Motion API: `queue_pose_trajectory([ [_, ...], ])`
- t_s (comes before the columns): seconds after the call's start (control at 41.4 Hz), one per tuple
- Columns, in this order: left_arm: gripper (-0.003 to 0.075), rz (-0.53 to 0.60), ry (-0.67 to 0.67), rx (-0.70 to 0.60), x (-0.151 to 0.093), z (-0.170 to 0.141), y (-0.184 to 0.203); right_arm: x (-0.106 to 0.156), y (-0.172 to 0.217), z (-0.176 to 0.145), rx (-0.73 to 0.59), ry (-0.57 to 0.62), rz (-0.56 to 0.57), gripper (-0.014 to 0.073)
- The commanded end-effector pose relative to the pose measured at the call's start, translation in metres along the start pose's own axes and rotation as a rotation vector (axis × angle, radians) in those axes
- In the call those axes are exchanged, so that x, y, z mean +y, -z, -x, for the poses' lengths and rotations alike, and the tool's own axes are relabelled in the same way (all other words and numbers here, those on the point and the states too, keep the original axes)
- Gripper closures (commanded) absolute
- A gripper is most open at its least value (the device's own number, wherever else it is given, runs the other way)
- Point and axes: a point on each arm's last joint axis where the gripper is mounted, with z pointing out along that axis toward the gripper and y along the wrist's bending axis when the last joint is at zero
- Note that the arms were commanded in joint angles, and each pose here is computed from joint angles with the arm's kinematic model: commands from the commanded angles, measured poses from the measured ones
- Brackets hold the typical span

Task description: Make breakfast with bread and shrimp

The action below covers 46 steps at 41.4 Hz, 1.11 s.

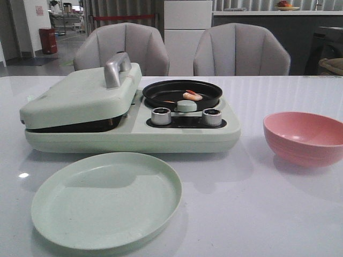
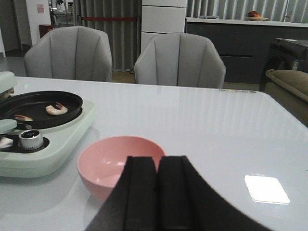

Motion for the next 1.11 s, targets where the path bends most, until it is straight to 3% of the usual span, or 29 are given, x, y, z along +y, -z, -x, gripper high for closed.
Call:
queue_pose_trajectory([
  [0.0,0.0619,-0.005,0.012,-0.074,-0.0002,-0.0023,0.0015,0.0006,0.0024,0.0117,-0.127,0.015,0.004,0.0559],
  [1.087,0.0619,-0.005,0.012,-0.074,-0.0002,-0.0023,0.0015,0.0006,0.0031,0.0162,-0.177,0.047,-0.004,0.0559],
])
